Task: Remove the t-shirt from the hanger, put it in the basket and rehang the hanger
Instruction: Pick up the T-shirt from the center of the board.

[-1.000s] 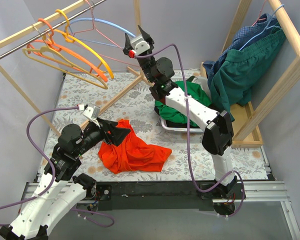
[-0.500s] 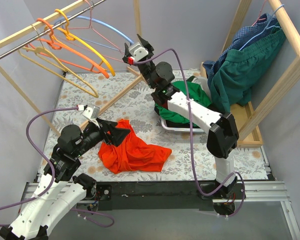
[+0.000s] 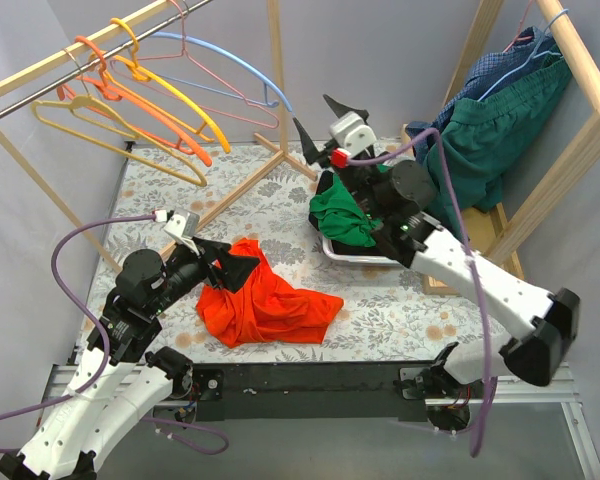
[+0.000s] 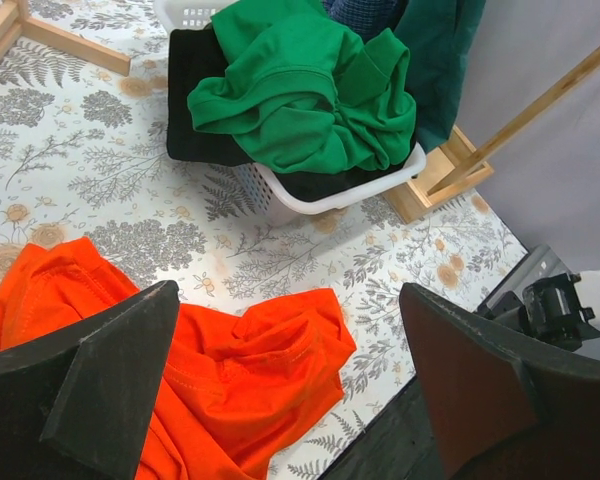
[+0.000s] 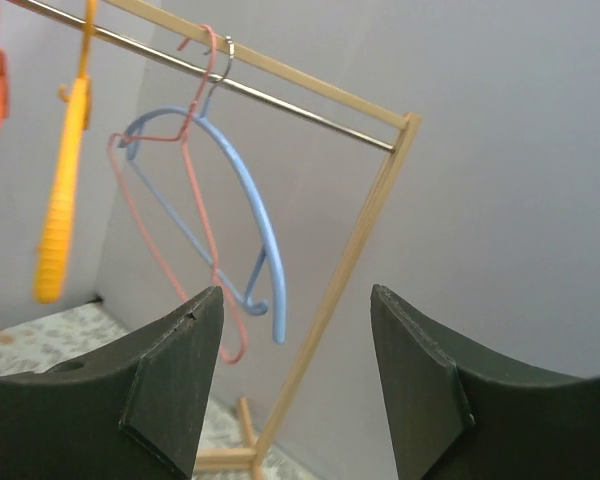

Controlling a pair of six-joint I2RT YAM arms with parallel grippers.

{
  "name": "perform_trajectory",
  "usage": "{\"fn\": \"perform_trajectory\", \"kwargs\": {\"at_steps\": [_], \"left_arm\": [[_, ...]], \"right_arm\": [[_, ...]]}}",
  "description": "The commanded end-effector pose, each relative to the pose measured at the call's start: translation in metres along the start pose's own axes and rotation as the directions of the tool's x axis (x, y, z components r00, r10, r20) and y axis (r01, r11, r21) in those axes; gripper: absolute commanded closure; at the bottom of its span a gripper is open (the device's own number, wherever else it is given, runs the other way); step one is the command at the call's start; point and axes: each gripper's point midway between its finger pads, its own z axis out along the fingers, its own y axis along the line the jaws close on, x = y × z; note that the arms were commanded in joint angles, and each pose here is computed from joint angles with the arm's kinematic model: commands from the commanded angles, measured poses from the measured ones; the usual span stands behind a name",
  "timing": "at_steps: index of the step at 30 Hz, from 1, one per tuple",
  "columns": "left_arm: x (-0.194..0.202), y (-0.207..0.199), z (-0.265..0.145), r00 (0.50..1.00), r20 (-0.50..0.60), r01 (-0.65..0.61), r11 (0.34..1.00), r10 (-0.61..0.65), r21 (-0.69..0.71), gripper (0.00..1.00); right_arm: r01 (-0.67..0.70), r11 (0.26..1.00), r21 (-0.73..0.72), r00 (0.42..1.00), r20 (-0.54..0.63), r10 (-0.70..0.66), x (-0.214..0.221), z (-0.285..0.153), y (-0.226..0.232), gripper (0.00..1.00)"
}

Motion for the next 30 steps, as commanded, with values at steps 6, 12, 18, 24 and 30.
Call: {"fn": "perform_trajectory", "kwargs": {"at_steps": [6, 12, 18, 24, 30], "left_arm": [[0.004, 0.025, 0.007, 0.999, -0.004, 0.035, 0.991, -0.036, -0.129, 0.02], [0.016, 0.058, 0.014, 0.997, -0.020, 0.072, 0.952, -0.081, -0.298, 0.02], [0.023, 0.101, 0.009, 0.992, 0.017, 0.118, 0.845, -0.128, -0.521, 0.02], [0.025, 0.147, -0.021, 0.987, 0.122, 0.161, 0.657, -0.106, -0.737, 0.02], [0.029, 0.163, -0.034, 0.983, 0.156, 0.181, 0.564, -0.093, -0.805, 0.02]], "right_arm": [[-0.429, 0.870, -0.244, 0.844, -0.451, 0.290, 0.039, -0.128, 0.080, 0.34], [-0.511, 0.816, -0.272, 0.716, -0.660, 0.228, 0.080, -0.192, 0.158, 0.37], [-0.514, 0.806, -0.295, 0.567, -0.821, 0.061, 0.136, -0.249, 0.224, 0.41], [-0.593, 0.735, -0.330, 0.555, -0.828, 0.076, 0.151, -0.273, 0.258, 0.39], [-0.673, 0.622, -0.400, 0.544, -0.838, 0.050, 0.155, -0.278, 0.305, 0.37]]}}
